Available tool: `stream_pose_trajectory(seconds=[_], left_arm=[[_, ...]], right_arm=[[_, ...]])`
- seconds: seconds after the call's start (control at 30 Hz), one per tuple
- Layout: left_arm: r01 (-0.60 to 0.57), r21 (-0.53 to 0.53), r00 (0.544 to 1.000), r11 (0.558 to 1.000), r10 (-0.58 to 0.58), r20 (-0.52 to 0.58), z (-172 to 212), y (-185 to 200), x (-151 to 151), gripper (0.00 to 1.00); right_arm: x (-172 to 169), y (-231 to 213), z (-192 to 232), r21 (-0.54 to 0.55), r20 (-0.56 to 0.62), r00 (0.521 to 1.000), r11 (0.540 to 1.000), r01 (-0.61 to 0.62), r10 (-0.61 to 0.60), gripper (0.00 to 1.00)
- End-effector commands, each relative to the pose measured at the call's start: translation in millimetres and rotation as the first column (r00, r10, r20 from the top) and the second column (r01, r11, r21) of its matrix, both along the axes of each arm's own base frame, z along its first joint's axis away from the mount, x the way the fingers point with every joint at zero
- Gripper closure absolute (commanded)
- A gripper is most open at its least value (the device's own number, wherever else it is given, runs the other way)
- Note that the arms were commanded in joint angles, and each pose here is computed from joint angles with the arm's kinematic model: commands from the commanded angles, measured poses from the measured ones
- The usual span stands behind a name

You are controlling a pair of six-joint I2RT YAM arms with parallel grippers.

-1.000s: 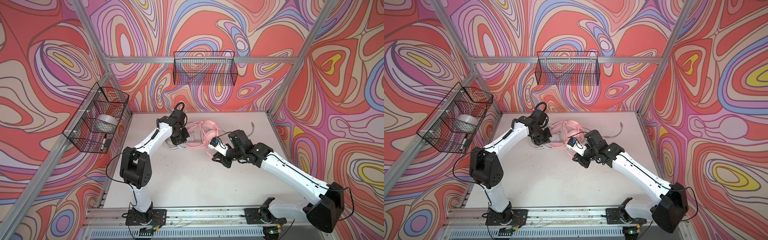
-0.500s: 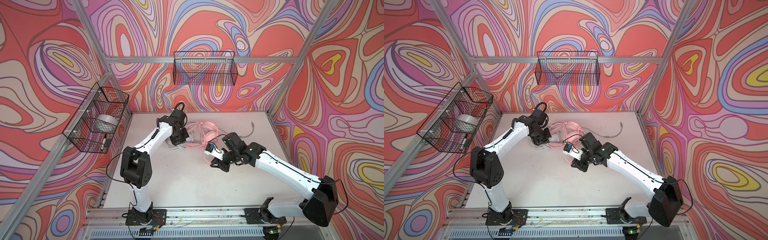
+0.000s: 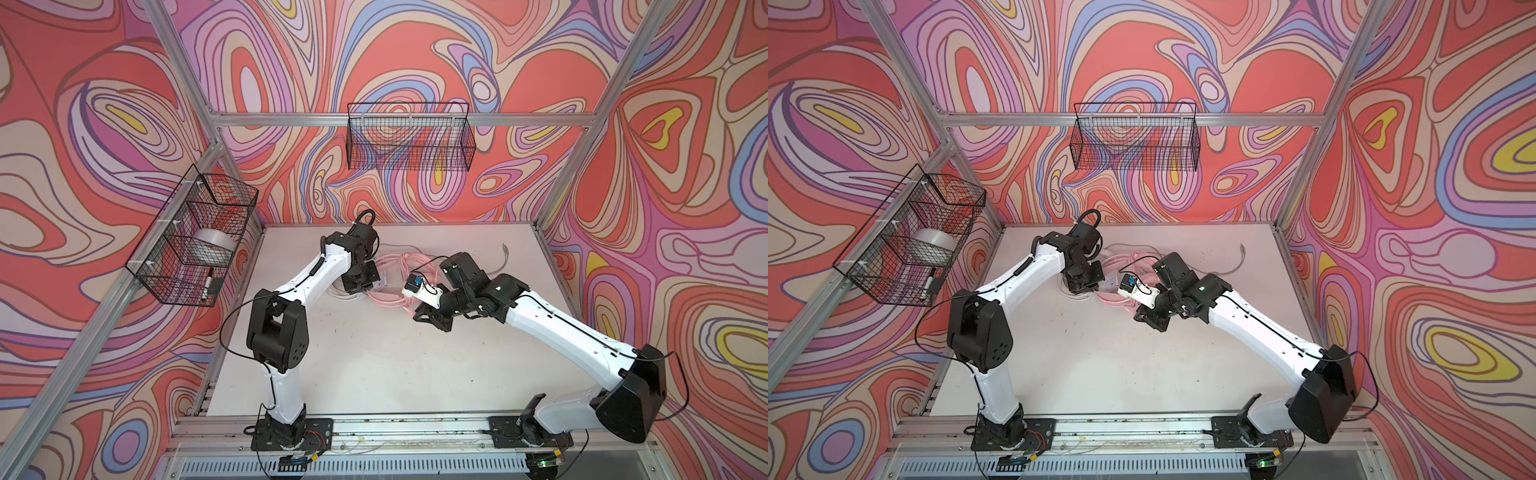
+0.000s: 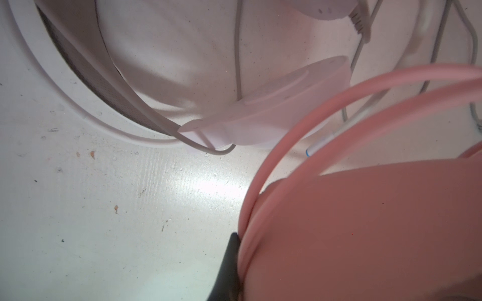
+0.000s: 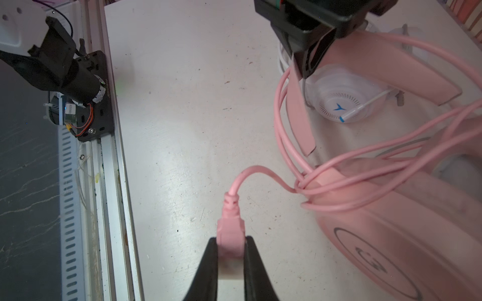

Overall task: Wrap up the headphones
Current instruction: 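Push the pink USB plug into the cable loops on the headset, right gripper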

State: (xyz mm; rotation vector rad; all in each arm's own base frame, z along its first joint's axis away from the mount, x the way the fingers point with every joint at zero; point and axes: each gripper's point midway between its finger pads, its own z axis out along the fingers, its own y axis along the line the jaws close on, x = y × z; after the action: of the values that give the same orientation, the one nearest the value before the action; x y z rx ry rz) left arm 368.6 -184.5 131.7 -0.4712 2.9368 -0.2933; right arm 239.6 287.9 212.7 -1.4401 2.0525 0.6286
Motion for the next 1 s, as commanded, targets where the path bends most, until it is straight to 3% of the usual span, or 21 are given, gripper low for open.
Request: stream_pose_trajectory(seconds=[0.0, 0.17, 0.4, 0.63, 0.87, 0.97], left_arm=[[0.027, 0.026, 0.998, 0.999, -0.028, 0.048, 18, -1, 7, 1.0], [0.053, 0.05, 0.997, 0.997, -0.056, 0.052, 21, 0, 4, 1.0], [0.08, 0.086, 0.996, 0.993, -0.084, 0.04, 21, 2, -4, 1.0], [0.087, 0.091, 0.996, 0.992, -0.09, 0.025, 18, 3, -9, 1.0], [0.1, 0.117, 0.995, 0.988, -0.102, 0.005, 14, 6, -15, 1.0], [0.109, 0.128, 0.994, 0.986, -0.109, -0.012, 9, 7, -18, 1.0]], right_arm=[[5, 4, 7, -0.02, -0.002, 1.0, 1.0, 0.009, -0.009, 1.0], [19, 10, 1, -0.075, -0.07, 0.996, 0.996, 0.057, -0.062, 1.0], [35, 25, -2, -0.036, -0.122, 0.983, 0.99, 0.135, -0.139, 1.0], [53, 28, -11, -0.08, -0.188, 0.949, 0.967, 0.241, -0.252, 1.0], [69, 27, -11, -0.09, -0.152, 0.938, 0.949, 0.301, -0.311, 1.0], [69, 32, -4, -0.053, -0.14, 0.95, 0.96, 0.274, -0.279, 1.0]])
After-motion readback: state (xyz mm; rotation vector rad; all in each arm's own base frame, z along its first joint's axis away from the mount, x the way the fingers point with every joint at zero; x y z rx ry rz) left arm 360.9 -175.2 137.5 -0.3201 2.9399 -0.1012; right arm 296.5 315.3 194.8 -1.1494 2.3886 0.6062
